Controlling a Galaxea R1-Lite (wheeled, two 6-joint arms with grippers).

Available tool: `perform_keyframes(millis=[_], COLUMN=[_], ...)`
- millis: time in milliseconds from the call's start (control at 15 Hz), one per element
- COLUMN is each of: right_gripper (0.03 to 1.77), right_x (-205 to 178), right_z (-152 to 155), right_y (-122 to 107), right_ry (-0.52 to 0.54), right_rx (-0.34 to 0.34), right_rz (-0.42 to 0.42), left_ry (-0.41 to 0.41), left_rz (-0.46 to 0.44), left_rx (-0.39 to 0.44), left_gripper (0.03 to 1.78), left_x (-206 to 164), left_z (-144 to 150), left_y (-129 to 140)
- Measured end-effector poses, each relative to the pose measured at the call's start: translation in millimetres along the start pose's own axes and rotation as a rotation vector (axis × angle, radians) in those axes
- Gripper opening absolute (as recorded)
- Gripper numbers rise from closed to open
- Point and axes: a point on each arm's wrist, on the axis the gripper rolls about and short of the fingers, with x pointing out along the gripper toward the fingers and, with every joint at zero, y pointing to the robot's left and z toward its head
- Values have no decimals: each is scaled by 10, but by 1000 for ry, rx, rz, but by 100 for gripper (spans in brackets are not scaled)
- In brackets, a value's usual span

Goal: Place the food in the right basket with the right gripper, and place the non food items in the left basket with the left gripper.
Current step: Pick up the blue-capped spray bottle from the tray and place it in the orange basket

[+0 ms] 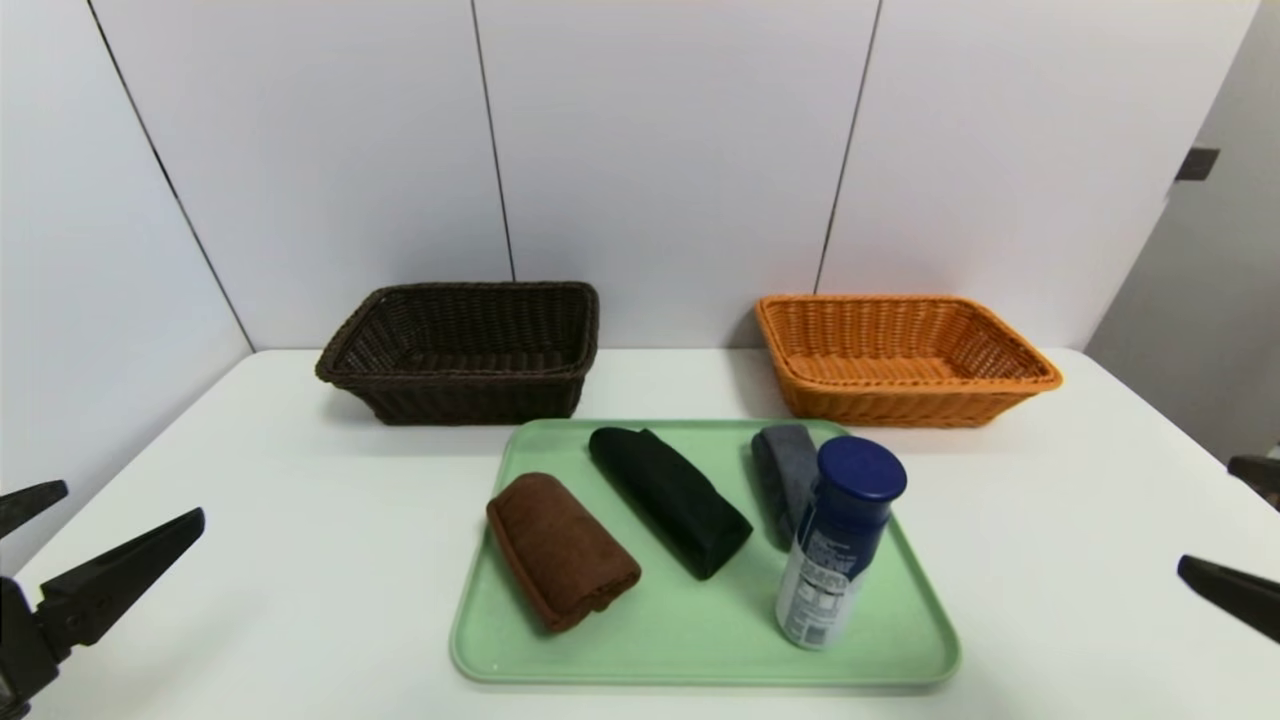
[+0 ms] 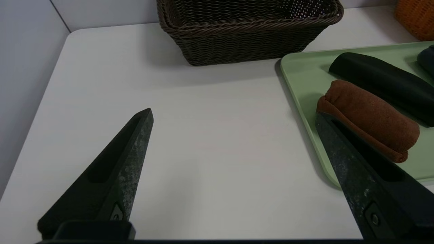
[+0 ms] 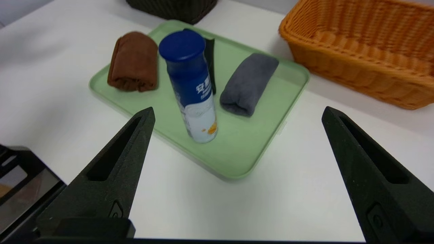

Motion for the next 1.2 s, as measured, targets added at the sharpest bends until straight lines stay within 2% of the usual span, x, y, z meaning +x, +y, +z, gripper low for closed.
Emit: perform_keyframes(millis=[200, 667, 933, 1200], right_gripper=[170, 170, 170, 170], right_x=[133, 354, 470, 807], right_z=[-175, -422, -489, -443], right_y=[34, 114, 113, 66], right_ry=[38, 79, 118, 91], right_rx=[-11, -44, -40, -48], right_rz=[67, 183, 198, 157], left_ry=[64, 114, 101, 110], left_rz=[-36, -76, -74, -77], left_rx=[-7, -4, -4, -3], left_gripper=[169, 169, 169, 169], left_x=[161, 323, 396, 469], left_z=[-37, -40, -2, 1], left_y=[-19, -66, -67, -69])
